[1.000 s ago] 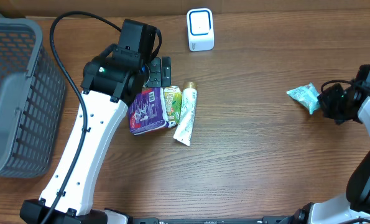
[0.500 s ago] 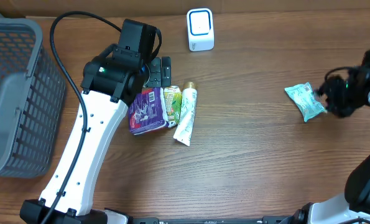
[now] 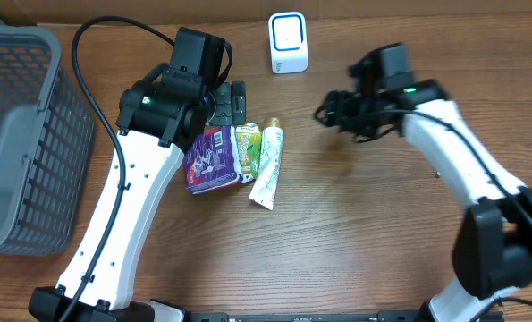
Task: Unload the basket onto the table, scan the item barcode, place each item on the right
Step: 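Move the right gripper to the white tube and grasp it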
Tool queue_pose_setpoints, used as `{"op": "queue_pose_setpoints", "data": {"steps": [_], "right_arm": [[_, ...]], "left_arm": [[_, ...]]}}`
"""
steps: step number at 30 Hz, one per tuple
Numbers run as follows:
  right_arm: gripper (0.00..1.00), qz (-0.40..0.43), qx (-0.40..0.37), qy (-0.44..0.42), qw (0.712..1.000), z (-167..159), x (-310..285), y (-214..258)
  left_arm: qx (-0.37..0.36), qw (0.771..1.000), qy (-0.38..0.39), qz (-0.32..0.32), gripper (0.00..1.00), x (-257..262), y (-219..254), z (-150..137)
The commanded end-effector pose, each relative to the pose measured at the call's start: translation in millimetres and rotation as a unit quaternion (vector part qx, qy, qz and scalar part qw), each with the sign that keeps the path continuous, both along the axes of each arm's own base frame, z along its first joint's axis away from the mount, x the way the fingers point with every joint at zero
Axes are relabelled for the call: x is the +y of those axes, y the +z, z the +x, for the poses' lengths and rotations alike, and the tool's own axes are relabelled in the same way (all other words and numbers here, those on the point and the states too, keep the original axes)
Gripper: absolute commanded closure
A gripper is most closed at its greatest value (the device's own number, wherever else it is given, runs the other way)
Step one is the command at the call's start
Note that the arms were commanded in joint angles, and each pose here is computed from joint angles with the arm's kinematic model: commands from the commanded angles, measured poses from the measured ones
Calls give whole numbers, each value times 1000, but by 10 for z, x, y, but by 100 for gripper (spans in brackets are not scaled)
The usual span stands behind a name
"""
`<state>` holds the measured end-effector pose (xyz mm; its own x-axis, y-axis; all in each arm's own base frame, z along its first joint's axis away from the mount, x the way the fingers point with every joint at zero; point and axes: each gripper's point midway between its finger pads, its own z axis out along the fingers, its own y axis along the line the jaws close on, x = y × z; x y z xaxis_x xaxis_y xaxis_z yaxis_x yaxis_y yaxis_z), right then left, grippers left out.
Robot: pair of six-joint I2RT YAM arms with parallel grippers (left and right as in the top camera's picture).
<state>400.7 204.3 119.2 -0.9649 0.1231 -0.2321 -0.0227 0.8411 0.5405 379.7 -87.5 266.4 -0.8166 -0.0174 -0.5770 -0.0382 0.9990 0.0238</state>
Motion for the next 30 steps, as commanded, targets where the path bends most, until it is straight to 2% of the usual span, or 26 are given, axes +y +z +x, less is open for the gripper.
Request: {"op": "queue_pose_setpoints", "data": {"steps": [1, 7, 14, 17, 19, 22, 23, 25, 28, 30], "right_arm": [[27, 8, 54, -14, 998, -157, 265, -230], [27, -9, 104, 17, 994, -450, 642, -572], [28, 11, 146, 37, 989, -545, 839, -913], [32, 21, 154, 43, 987, -544, 888, -1011], [37, 21, 153, 43, 987, -529, 898, -1051], [51, 21, 147, 43, 988, -507, 901, -1053], [60, 17, 144, 41, 989, -495, 889, -1061], [87, 10, 143, 39, 989, -490, 867, -1075], [95, 4, 141, 44, 989, -496, 823, -1041], [96, -13, 131, 49, 990, -483, 732, -962]], "left_arm": [[-10, 1000, 12, 2, 0, 42, 60, 39], [-10, 1000, 12, 2, 0, 42, 60, 39], [-10, 1000, 12, 2, 0, 42, 60, 39], [-10, 1000, 12, 2, 0, 42, 60, 39], [-10, 1000, 12, 2, 0, 42, 60, 39], [-10, 1000, 12, 2, 0, 42, 60, 39], [-10, 1000, 12, 2, 0, 42, 60, 39], [-10, 1000, 12, 2, 0, 42, 60, 39], [-10, 1000, 12, 2, 0, 42, 60, 39], [-10, 1000, 12, 2, 1, 42, 60, 39]]}}
